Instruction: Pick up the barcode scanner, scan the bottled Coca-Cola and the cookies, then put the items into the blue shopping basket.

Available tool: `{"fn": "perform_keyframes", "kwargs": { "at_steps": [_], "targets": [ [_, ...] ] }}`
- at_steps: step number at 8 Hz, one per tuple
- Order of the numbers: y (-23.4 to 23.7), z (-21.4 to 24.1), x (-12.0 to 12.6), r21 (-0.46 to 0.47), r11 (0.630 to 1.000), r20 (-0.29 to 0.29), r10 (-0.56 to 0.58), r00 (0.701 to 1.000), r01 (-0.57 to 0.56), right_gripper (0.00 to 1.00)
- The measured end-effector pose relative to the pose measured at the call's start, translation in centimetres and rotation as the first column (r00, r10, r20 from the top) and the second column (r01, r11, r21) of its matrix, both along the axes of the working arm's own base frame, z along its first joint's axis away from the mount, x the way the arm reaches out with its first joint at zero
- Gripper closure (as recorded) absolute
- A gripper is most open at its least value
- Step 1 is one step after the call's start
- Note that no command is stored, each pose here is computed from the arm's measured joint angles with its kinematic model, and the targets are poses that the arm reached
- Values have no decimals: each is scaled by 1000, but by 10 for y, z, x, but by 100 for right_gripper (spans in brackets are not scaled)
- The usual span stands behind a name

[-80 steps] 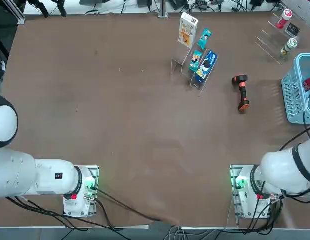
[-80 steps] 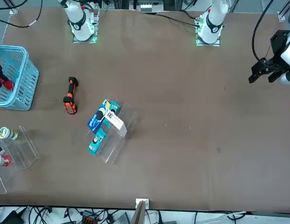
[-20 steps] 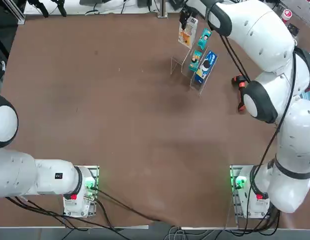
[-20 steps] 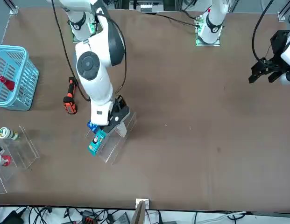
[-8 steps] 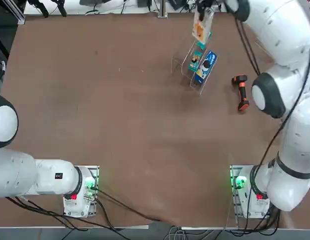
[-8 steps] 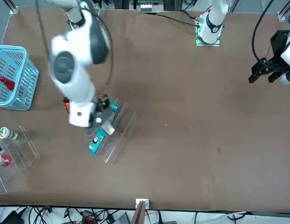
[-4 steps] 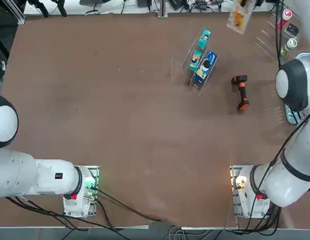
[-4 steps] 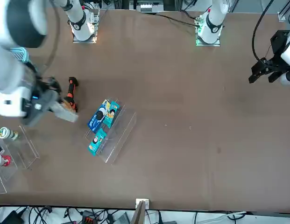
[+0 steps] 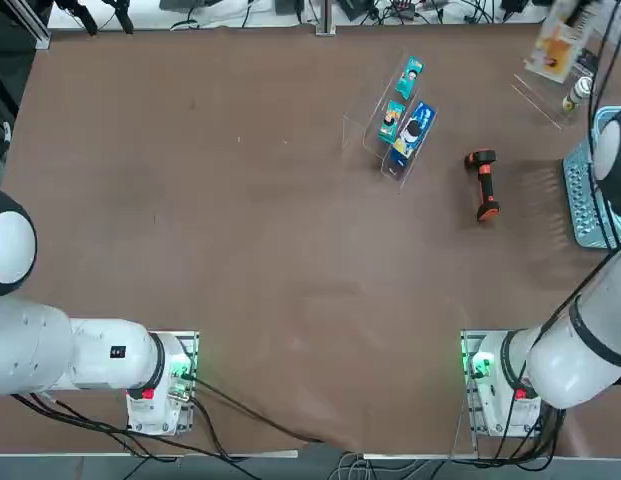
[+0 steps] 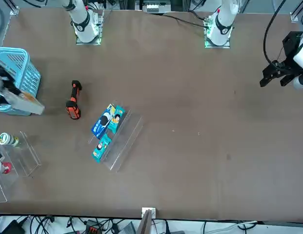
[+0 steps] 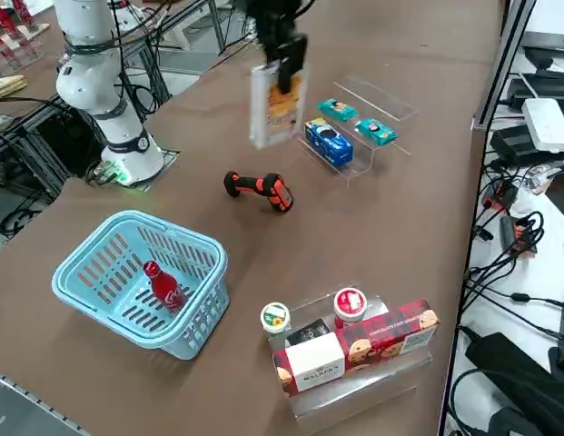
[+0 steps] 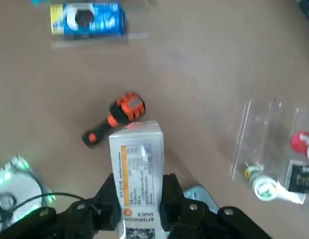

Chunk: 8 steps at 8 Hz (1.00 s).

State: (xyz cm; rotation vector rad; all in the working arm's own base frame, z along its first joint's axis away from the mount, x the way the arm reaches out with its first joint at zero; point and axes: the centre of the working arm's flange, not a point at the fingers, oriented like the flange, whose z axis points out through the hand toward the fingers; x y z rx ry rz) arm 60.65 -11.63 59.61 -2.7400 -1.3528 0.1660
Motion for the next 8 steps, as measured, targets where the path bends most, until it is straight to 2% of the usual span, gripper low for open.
{"fn": "perform_keyframes", "kwargs": {
  "at_steps": [4,8],
  "targets": [
    [-130,-16,-58,30,996,-41,86,995,-85,61],
    [-215,-65,-117,34,992,12,118,993,-119,62]
  ]
}}
